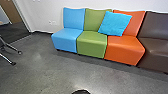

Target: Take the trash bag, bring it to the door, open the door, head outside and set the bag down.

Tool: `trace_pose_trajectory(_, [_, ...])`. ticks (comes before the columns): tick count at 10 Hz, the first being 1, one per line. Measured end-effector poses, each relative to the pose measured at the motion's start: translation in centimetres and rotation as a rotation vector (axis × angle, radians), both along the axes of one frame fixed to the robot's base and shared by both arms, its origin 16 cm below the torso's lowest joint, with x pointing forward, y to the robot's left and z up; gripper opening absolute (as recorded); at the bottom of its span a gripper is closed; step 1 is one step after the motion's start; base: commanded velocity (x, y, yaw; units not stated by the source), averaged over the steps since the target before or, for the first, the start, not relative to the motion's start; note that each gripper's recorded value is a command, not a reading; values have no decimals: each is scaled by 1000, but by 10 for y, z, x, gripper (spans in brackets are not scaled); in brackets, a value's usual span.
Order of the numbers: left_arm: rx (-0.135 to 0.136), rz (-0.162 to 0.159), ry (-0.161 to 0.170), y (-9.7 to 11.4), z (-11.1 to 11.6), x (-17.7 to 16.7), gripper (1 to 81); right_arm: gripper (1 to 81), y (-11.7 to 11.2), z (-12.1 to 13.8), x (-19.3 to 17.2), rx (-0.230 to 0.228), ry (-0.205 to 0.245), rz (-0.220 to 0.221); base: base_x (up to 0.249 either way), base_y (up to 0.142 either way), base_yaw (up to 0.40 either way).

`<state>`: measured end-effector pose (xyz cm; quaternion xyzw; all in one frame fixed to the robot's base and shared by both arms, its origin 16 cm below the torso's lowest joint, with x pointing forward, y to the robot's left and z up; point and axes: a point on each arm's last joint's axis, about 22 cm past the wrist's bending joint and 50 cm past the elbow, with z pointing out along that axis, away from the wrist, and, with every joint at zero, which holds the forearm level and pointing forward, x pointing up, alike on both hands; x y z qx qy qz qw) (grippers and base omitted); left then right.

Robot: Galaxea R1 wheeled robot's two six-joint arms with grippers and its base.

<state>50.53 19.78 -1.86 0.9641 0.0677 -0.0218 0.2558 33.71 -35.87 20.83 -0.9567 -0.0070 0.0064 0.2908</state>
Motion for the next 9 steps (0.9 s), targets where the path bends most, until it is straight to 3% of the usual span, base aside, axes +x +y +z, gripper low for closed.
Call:
trace_pose_trajectory(2, [3, -1, 29, 1, -21, -12, 811, 811, 5, -18, -3, 9, 20, 2, 0, 0, 0])
trace_pose_trajectory(5, [14, 7, 29, 0, -30, -14, 811, 811, 3, -21, -3, 6, 23, -1, 0, 0, 0])
trace_pose_trajectory(9, [110, 41, 42, 16, -56, -18, 811, 811, 3, -22, -6, 6, 30, -1, 0, 0, 0])
